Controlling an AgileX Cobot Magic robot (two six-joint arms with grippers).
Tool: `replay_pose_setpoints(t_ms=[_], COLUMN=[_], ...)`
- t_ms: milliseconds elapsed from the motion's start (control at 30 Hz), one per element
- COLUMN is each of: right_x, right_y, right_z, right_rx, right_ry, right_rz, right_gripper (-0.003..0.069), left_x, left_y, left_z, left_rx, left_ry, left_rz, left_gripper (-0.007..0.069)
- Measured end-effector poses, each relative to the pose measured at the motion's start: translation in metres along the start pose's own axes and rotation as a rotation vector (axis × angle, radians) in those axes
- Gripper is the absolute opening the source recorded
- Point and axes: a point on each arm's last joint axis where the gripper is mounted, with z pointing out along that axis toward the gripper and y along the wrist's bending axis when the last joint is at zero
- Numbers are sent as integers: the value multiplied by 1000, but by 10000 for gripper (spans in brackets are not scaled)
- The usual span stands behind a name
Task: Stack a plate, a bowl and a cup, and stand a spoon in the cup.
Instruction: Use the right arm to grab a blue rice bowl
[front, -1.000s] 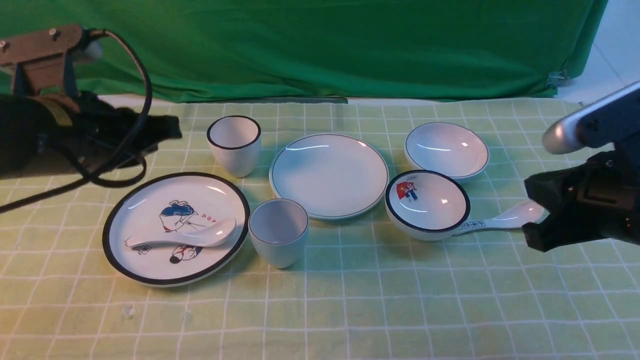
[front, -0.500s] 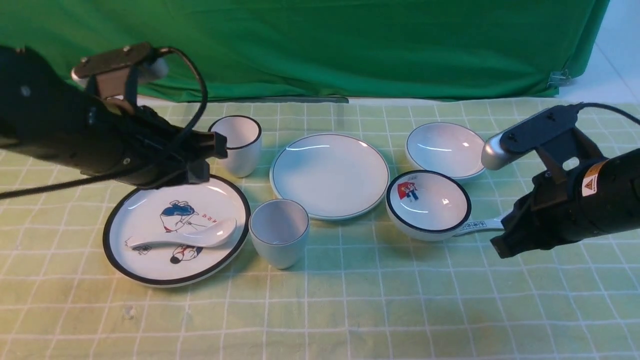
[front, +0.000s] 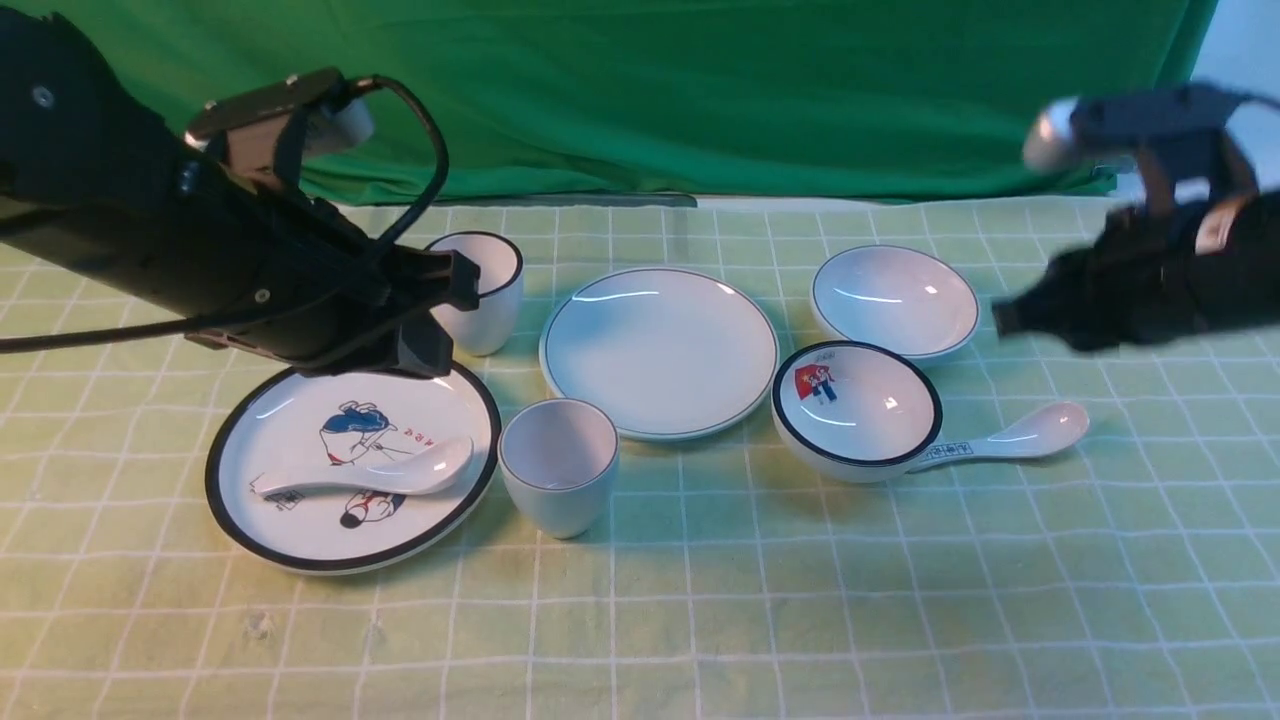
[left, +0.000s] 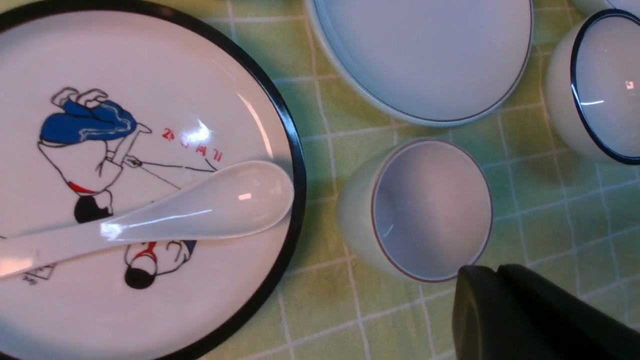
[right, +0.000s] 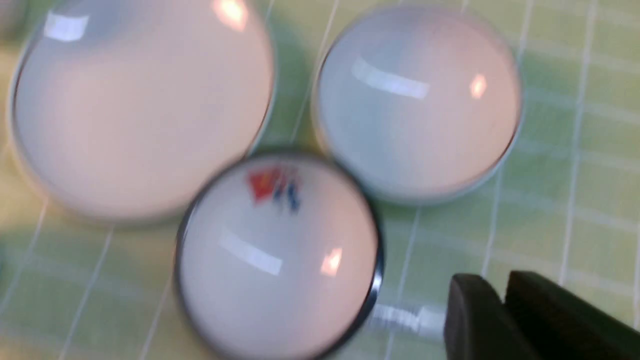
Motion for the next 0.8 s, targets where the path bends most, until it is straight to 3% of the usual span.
replay_pose_setpoints(t_ms=[133,300,433,533,667,800], right_x=[-41,-62,-59,-49,-40,-37], right_y=[-19,-41,-64,-77,-81,-82], right_z=[28,80,126,156,175,183], right_rx=[18,36,54,59,57,57], right_ry=[-36,-5,60,134,187,185], right_rz=[39,68,140,189,209,215], right_gripper=[262,426,475,472,397,188], left_x=[1,1,2,2,1,-1], left_y=[-3,-5,-6,-6,-6,-5], left_z=[0,0,0,0,0,0], left_rx=[37,56,63,63,61,59], left_ry=[9,13,22,21,7,-9], left_rz=[-10,-16,-19,-6,0,4], left_gripper=[17,17,17,17,17,17])
